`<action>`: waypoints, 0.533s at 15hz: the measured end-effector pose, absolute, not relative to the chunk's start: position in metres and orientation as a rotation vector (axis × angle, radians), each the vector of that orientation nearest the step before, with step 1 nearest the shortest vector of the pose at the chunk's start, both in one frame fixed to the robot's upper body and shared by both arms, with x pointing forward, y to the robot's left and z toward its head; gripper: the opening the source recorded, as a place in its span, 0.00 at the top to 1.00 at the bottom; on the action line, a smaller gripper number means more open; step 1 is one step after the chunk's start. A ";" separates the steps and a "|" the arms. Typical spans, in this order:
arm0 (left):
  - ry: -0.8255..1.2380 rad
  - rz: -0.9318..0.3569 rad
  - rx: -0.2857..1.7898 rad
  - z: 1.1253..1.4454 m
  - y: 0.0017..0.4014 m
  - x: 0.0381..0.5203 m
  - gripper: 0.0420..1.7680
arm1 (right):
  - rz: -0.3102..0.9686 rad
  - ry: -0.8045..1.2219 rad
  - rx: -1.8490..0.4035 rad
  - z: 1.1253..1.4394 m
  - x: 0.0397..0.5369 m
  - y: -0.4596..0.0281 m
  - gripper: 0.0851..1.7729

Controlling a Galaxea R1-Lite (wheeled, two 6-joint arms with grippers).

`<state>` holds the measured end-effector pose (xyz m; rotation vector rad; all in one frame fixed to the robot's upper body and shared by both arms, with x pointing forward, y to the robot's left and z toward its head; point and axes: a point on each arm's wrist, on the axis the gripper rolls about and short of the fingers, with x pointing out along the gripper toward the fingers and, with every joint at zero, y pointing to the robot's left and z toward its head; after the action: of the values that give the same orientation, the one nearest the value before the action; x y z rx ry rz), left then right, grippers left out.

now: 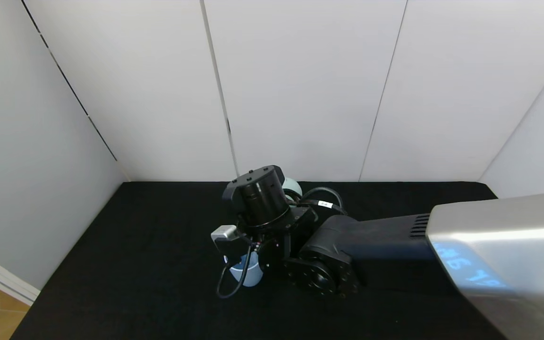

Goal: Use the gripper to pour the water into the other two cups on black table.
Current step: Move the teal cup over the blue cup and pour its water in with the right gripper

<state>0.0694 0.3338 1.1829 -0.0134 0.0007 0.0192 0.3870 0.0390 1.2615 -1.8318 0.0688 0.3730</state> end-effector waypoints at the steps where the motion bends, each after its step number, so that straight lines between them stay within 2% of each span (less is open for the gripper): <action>1: 0.001 0.019 -0.013 1.183 0.334 0.069 0.03 | 0.371 0.065 -1.837 1.262 0.387 0.039 0.35; 8: 0.001 0.019 -0.013 1.183 0.334 0.069 0.03 | 0.366 0.052 -1.854 1.266 0.388 0.040 0.35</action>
<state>0.0694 0.3338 1.1829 -0.0130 0.0007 0.0192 0.3879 0.0405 1.2661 -1.8537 0.0518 0.3659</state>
